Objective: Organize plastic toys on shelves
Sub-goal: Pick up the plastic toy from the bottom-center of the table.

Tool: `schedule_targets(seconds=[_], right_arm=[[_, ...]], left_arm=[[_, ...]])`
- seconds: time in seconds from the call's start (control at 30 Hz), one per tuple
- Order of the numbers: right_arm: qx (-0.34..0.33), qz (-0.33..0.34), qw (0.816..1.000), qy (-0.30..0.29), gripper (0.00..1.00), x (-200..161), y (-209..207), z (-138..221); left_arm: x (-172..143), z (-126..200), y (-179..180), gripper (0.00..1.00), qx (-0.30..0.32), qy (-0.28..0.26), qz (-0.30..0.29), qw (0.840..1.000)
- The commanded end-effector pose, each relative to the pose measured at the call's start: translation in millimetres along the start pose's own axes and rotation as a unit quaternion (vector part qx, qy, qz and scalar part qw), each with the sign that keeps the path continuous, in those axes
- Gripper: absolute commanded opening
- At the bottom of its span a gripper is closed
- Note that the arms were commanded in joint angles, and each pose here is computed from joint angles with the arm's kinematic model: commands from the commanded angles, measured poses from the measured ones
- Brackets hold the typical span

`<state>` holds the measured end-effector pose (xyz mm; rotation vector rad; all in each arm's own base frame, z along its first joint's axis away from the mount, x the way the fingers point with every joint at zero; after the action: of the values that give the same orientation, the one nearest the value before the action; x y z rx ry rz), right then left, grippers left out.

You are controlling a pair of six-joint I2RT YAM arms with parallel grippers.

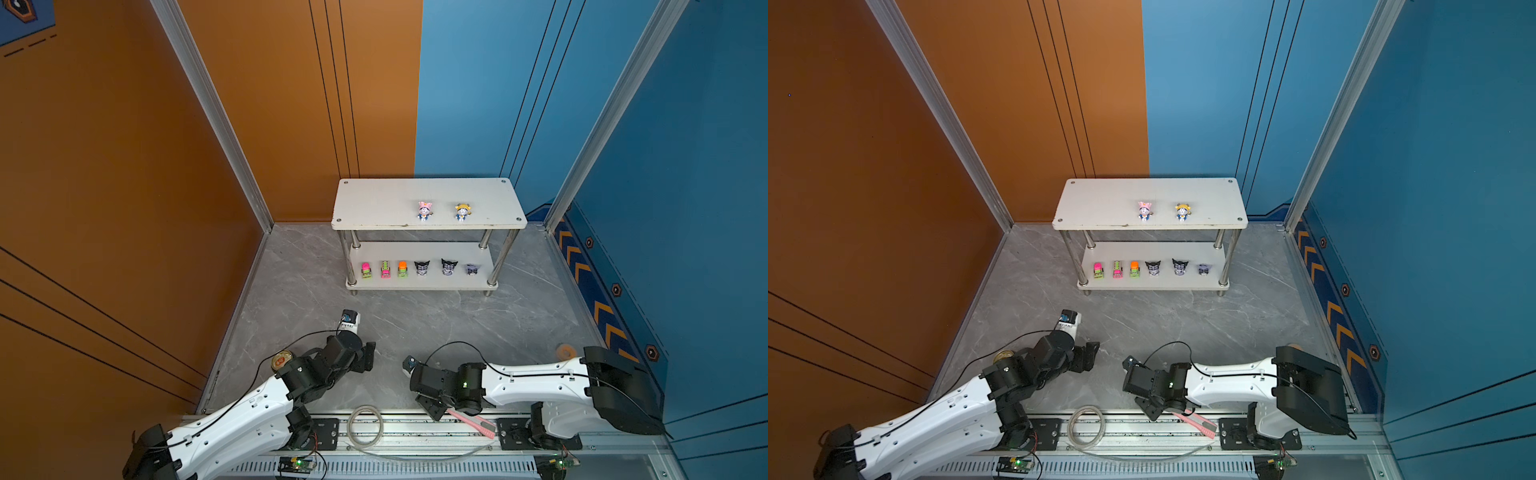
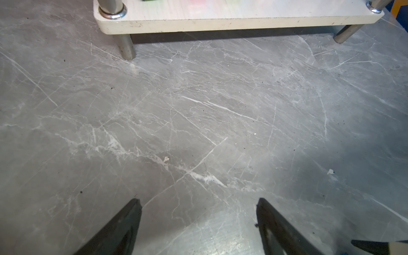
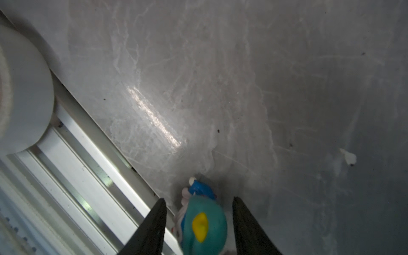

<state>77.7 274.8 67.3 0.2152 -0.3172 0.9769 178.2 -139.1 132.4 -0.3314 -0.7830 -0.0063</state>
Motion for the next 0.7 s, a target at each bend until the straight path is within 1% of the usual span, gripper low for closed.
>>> schedule_targets(seconds=[0.0,0.07,0.13,0.2,0.23,0.37,0.53,0.67], right_arm=[[0.004,0.005,1.000,-0.010,0.53,12.3,3.3,0.3],[0.006,0.005,1.000,-0.013,0.46,14.7,3.9,1.0],[0.013,0.008,1.000,-0.018,0.35,17.8,5.2,3.2],[0.019,0.012,1.000,-0.020,0.28,21.5,5.3,7.2],[0.022,0.019,0.999,-0.022,0.26,24.4,5.5,10.5],[0.031,0.057,0.998,-0.017,0.23,40.8,1.8,32.8],[0.039,0.152,0.988,-0.013,0.23,77.0,-3.7,84.2],[0.019,0.207,0.978,-0.010,0.22,109.9,-15.3,127.6]], left_arm=[[4.3,0.5,-1.0,0.84,-0.001,-0.013,-0.001,1.000],[4.7,0.8,-1.0,0.84,-0.001,-0.014,-0.001,1.000],[5.3,1.1,-1.2,0.84,-0.002,-0.015,-0.001,1.000],[5.7,1.0,-1.3,0.84,-0.003,-0.015,-0.002,1.000],[6.3,1.1,-1.3,0.84,-0.003,-0.015,-0.002,1.000],[7.6,1.6,-2.2,0.84,-0.005,-0.016,-0.003,1.000],[7.3,2.2,-3.8,0.84,-0.011,-0.014,-0.004,1.000],[8.2,3.2,-5.1,0.84,-0.016,-0.014,-0.007,1.000]])
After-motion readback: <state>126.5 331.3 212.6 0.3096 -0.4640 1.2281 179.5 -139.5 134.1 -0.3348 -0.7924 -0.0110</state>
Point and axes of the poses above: each gripper's point midway between its finger pads, its own z axis back along the fingers, its own y axis along the line the jaws close on, x = y × z, the point moved 4 cm from there along z, back along the fingers, and after that the axes turned 9 degrees about z, right-handed, at the moved point
